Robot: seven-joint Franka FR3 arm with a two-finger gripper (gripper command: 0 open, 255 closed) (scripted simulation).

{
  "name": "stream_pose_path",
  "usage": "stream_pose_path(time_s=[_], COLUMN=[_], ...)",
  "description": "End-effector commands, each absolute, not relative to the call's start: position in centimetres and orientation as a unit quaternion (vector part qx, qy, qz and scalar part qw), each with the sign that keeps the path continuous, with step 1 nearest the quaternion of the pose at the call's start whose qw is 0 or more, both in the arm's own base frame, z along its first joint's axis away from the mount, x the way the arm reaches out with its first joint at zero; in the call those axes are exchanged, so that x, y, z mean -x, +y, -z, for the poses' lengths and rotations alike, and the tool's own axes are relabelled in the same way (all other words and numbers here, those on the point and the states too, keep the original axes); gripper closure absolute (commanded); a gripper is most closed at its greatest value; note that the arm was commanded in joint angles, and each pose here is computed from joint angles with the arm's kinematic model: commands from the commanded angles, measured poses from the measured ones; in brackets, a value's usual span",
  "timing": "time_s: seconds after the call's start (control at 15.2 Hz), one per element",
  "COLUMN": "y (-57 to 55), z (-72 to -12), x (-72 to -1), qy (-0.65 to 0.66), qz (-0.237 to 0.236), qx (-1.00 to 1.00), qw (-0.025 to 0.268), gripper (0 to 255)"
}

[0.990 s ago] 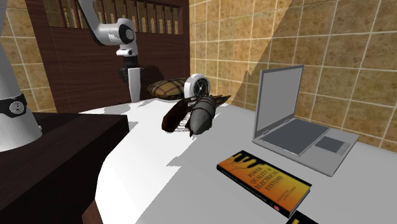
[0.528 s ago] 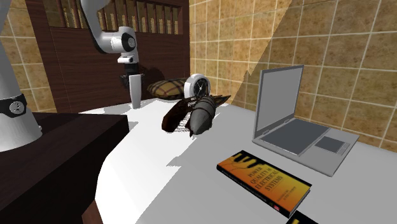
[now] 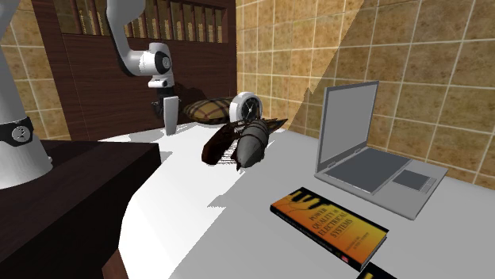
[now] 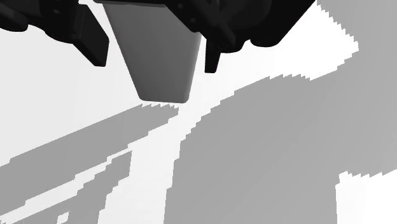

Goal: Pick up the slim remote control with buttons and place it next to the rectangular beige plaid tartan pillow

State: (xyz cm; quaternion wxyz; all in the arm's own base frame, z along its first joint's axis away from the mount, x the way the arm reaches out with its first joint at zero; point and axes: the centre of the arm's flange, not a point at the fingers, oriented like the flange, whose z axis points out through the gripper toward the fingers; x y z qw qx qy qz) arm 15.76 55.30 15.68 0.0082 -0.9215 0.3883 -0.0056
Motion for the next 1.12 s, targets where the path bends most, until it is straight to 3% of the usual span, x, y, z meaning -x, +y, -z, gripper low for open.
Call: stream_pose_path(time_s=[0.0,0.46,0.99,1.06], y=[55.2,55.2,55.2,55.2], z=[-14.1,-10.1,-10.1,-10.1], x=[-15.6,-15.6,-15.6,-15.6], qy=[0.387,0.387,0.387,0.387], qz=[0.005,0.005,0.005,0.005], qx=[0.922,0.922,0.922,0.922], qw=[0.002,0.002,0.002,0.002], gripper=[255,255,255,0])
